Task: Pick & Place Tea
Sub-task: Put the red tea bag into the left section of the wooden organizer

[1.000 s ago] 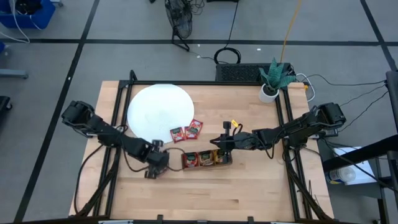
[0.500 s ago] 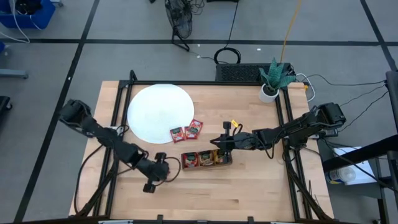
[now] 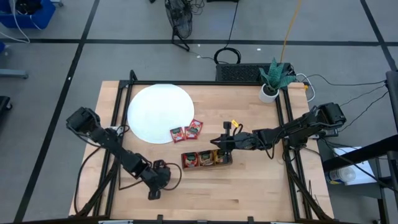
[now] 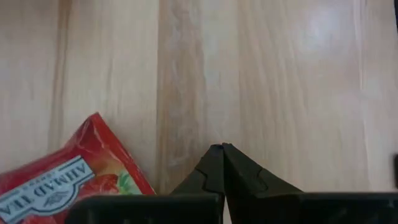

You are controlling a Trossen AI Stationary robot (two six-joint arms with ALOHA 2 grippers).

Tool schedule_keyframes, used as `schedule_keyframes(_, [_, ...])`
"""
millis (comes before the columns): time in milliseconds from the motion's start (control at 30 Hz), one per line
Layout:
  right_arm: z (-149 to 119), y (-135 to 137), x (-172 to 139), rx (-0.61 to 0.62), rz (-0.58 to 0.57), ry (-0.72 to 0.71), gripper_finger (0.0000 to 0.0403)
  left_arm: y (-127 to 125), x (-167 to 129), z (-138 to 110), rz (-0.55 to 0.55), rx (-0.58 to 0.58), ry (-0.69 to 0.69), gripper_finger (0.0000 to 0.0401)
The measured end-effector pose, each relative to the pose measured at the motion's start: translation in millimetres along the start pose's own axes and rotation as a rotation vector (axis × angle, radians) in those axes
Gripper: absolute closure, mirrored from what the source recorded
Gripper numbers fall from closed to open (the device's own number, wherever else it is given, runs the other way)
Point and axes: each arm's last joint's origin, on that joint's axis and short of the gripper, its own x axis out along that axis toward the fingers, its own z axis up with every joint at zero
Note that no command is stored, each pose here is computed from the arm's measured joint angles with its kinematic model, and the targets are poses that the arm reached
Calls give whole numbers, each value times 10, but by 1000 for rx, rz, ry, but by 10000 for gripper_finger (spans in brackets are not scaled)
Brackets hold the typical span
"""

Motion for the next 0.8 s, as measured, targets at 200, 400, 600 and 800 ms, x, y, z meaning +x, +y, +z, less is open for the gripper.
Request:
schedule_keyframes(200, [-11,2,-1,-2,1,3,403,26,-8,-111,59,-108,90,394])
schedule_keyframes(400, [-12,2,-2,-2,0,3,403,55,-19,-133,101,-183,111,394])
schedule_keyframes(600, [-12,2,-2,-2,0,3,403,88,-20,-122,119,-239,114,397])
schedule_keyframes(800, [-14,2,-2,-2,0,4,403,129,-39,-152,230,-347,69,398])
